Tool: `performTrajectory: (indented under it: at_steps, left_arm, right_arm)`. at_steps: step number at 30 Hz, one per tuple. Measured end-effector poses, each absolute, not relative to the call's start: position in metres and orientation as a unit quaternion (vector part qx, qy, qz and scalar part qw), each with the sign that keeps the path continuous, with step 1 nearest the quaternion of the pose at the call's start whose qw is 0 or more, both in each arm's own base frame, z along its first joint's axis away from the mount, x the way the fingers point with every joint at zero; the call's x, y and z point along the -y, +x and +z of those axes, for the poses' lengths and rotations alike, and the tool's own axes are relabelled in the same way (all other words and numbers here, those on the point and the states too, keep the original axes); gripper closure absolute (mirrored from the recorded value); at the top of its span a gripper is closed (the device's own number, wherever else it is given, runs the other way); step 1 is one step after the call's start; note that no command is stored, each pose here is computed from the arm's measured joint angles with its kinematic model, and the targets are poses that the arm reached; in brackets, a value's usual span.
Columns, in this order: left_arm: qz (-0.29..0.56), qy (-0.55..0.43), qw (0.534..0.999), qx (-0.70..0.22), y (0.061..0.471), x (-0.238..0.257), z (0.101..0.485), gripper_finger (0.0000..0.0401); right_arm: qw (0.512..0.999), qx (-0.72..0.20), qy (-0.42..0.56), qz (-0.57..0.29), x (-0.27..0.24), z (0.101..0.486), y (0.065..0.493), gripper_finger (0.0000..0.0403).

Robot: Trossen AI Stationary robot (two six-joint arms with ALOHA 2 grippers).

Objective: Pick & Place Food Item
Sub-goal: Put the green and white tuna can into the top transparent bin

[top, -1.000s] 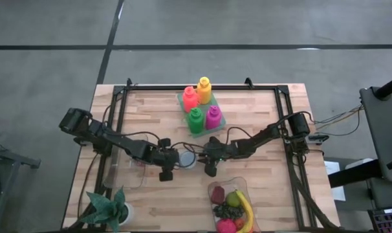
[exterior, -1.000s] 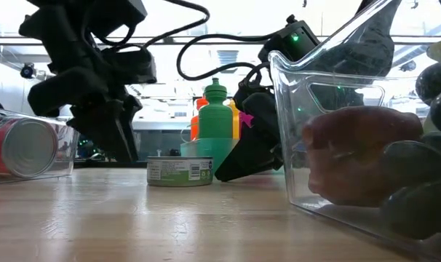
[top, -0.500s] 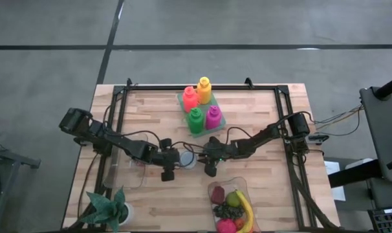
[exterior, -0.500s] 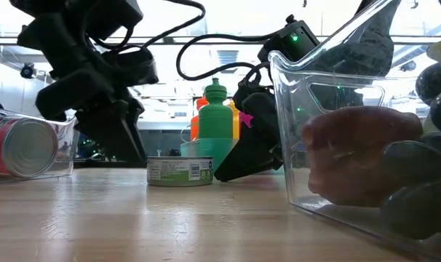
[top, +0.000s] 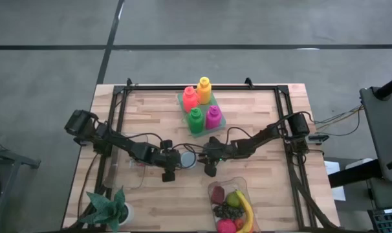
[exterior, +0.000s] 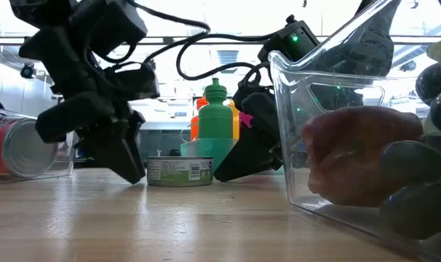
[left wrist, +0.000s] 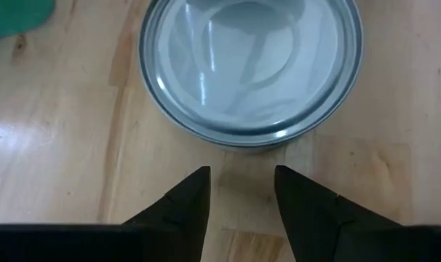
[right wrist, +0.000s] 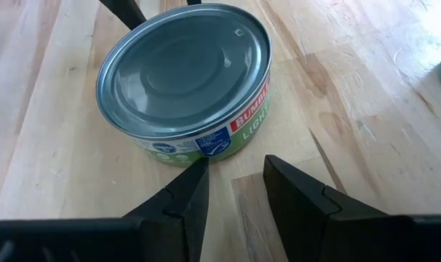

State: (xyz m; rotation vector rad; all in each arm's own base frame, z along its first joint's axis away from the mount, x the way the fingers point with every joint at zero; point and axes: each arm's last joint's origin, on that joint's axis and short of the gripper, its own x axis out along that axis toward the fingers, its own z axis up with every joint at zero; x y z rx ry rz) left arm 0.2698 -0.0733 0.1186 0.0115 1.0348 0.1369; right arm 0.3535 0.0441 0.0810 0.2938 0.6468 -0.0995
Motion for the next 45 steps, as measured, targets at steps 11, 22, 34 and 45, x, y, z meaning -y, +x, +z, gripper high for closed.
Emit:
performTrajectory:
  at_steps: [11,22,34,45]
  left_arm:
    - [0.069,0.008,0.866,-0.495,0.271,0.073,0.117,0.0242]
    - [0.067,0.004,0.872,-0.484,0.275,0.075,0.125,0.0242]
    - [0.068,0.009,0.866,-0.495,0.269,0.073,0.119,0.0242]
    - [0.065,-0.002,0.883,-0.464,0.267,0.071,0.113,0.0242]
  right_arm:
    - [0.938,-0.311,0.145,-0.047,-0.044,0.082,0.354,0.0269]
    - [0.939,-0.31,0.143,-0.047,-0.044,0.082,0.355,0.0269]
    - [0.939,-0.31,0.144,-0.047,-0.044,0.082,0.355,0.0269]
    - [0.939,-0.31,0.144,-0.047,-0.044,0.082,0.355,0.0269]
